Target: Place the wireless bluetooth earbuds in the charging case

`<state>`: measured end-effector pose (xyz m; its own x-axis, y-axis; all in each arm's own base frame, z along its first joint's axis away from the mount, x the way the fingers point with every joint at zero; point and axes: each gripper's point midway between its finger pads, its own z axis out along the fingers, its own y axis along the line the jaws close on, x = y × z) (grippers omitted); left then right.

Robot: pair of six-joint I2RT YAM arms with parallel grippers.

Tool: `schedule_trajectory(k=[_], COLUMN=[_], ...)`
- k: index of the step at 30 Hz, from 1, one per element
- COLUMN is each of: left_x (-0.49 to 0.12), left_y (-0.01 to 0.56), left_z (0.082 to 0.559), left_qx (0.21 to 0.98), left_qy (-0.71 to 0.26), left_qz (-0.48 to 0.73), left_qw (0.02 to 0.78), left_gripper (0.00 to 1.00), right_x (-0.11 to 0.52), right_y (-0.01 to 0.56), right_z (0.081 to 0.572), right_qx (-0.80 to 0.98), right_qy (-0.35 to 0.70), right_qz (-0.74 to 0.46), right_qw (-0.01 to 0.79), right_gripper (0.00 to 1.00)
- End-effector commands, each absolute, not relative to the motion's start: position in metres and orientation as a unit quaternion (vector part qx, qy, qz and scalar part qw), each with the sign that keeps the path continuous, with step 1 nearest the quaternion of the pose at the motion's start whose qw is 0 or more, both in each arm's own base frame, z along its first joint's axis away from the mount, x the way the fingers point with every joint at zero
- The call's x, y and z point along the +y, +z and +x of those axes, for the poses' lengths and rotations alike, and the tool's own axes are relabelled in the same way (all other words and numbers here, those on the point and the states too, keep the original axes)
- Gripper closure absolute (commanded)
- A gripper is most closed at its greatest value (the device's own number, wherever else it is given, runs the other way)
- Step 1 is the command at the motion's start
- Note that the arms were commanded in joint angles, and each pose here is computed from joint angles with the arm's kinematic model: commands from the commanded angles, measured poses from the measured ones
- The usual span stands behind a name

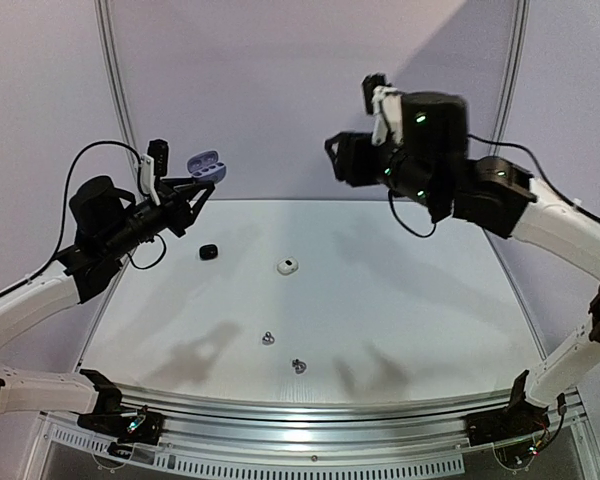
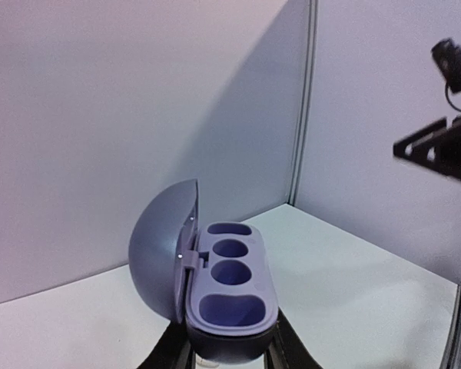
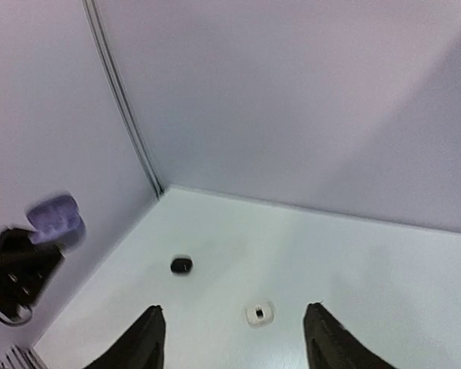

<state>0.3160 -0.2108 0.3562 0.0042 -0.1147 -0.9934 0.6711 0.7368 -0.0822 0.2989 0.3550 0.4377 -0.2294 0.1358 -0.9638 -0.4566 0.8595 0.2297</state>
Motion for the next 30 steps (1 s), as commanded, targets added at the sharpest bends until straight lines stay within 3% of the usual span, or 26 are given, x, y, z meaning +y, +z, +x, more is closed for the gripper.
schedule_trajectory(k=[1,3,4,9,13,17,30], left_x=[-0.190,-0.185,-0.183,-0.179,-0.179,-0.180,-0.182], left_y=[0.332,0.325,0.322,0.317,0.311,0.307,0.306], left_z=[0.321,0.322,0.323,0.321,0.321,0.320,0.319], left_qx=[0.677,0.685,0.688,0.688,0.691,0.692,0.693], left_qy=[-0.258,-0.251,-0.247,-0.243,-0.248,-0.254,-0.262], left_qz=[0.189,0.179,0.176,0.176,0.173,0.172,0.172], left_qw=[0.663,0.661,0.659,0.661,0.656,0.654,0.650], left_gripper=[1.00,1.00,1.00,1.00,1.00,1.00,1.00], right_x=[0.397,0.423,0.435,0.487,0.540,0.554,0.544], right_y=[0.268,0.238,0.208,0.148,0.127,0.098,0.039], right_z=[0.297,0.292,0.292,0.271,0.238,0.233,0.243], right_qx=[0.880,0.901,0.914,0.923,0.889,0.880,0.897], right_qy=[0.190,0.192,0.175,0.145,0.216,0.222,0.160], right_qz=[-0.138,-0.167,-0.180,-0.254,-0.337,-0.365,-0.367], right_qw=[0.412,0.352,0.318,0.250,0.224,0.209,0.187], right_gripper=[0.29,0.17,0.17,0.43,0.61,0.80,0.95])
